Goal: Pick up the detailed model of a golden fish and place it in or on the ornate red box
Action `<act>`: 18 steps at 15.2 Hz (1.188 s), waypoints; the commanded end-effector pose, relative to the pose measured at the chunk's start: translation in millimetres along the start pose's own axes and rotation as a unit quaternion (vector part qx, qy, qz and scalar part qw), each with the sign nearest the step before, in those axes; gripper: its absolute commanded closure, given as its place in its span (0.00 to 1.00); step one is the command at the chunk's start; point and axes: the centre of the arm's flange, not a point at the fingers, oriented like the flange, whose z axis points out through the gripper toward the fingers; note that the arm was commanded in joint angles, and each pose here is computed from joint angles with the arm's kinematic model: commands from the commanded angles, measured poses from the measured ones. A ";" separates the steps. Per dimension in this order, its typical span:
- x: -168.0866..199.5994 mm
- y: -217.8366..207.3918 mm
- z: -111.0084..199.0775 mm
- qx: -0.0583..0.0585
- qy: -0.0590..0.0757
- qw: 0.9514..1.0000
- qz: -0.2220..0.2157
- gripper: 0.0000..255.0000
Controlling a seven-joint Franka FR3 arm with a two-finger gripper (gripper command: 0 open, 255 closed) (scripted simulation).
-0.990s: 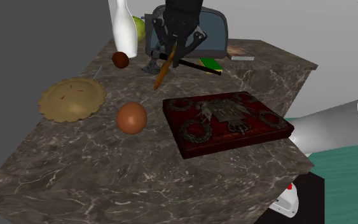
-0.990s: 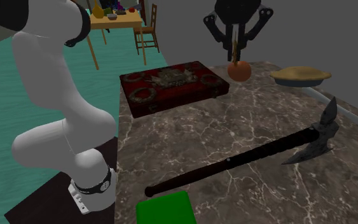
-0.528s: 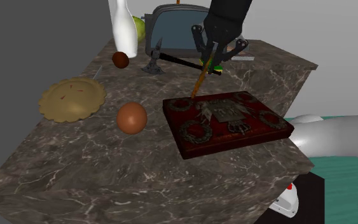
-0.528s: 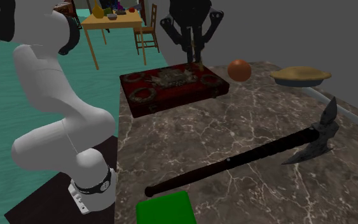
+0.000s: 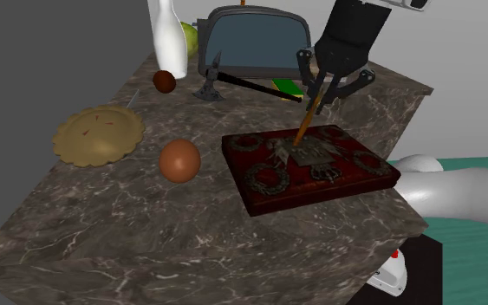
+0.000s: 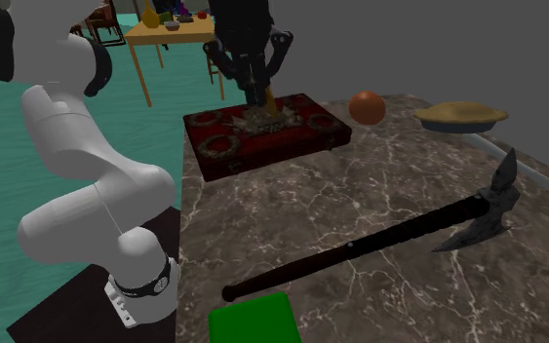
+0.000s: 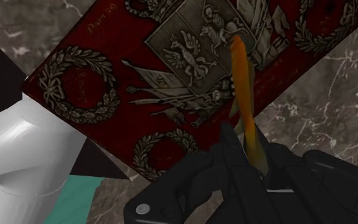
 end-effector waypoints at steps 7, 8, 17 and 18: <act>0.0 5.9 41.9 0.000 0.000 1.000 0.000 1.00; 0.0 6.3 44.5 0.000 0.000 1.000 0.000 1.00; 0.0 6.3 44.5 0.000 0.000 1.000 0.000 0.00; 0.0 6.3 44.5 0.000 0.000 1.000 0.000 0.00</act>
